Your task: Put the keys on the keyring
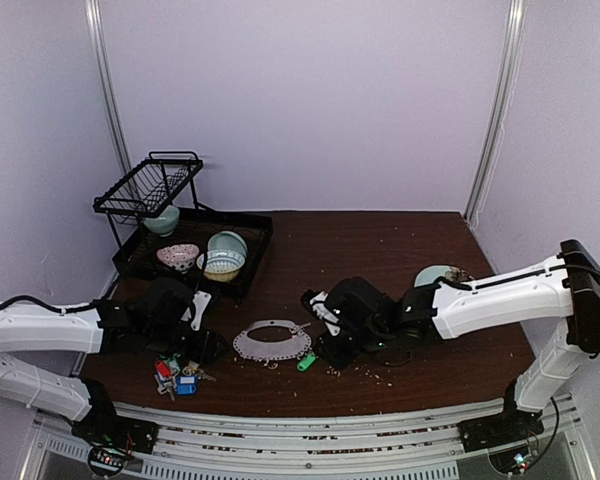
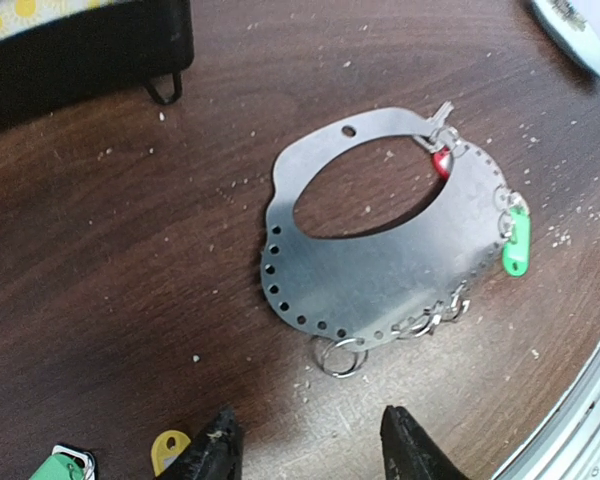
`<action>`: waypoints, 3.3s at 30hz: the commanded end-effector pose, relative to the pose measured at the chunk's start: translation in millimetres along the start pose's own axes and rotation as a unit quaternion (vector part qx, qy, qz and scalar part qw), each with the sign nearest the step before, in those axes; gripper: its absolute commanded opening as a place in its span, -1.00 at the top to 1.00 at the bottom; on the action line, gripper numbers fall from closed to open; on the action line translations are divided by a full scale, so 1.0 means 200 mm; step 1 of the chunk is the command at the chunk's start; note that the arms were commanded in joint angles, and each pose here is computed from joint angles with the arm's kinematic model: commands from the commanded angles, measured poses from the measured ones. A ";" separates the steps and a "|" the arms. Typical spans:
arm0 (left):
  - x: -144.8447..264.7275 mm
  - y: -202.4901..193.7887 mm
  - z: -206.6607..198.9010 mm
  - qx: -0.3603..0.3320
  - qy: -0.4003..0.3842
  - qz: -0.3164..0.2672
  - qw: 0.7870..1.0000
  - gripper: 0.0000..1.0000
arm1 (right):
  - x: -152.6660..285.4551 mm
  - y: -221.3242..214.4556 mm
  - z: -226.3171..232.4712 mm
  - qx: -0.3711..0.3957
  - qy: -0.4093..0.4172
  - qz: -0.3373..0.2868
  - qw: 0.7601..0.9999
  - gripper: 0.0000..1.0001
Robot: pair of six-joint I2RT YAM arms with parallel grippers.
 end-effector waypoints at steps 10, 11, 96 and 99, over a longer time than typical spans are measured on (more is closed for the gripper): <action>0.13 0.04 0.01 0.021 -0.033 -0.078 0.996 0.02 | -0.18 0.10 0.19 0.072 -0.065 0.013 0.995 0.43; 0.14 0.05 0.02 0.024 -0.033 -0.089 0.995 0.02 | -0.19 0.10 0.19 0.079 -0.071 0.016 0.994 0.43; 0.86 0.70 -0.83 0.095 -0.254 -0.341 0.900 1.00 | 0.50 0.97 0.29 0.127 -0.012 -0.412 0.902 0.86; 0.86 0.70 -0.82 0.095 -0.253 -0.343 0.899 1.00 | 0.49 0.96 0.28 0.122 -0.015 -0.412 0.903 1.00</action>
Point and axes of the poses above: each gripper's point midway between its finger pads, its own x axis back along the fingers, its own z axis along the line the jaws close on, y = z × x, the point moved 3 cm from there along x, back along the fingers, and after that the axes turned 13 degrees about x, right-handed, at the moved point
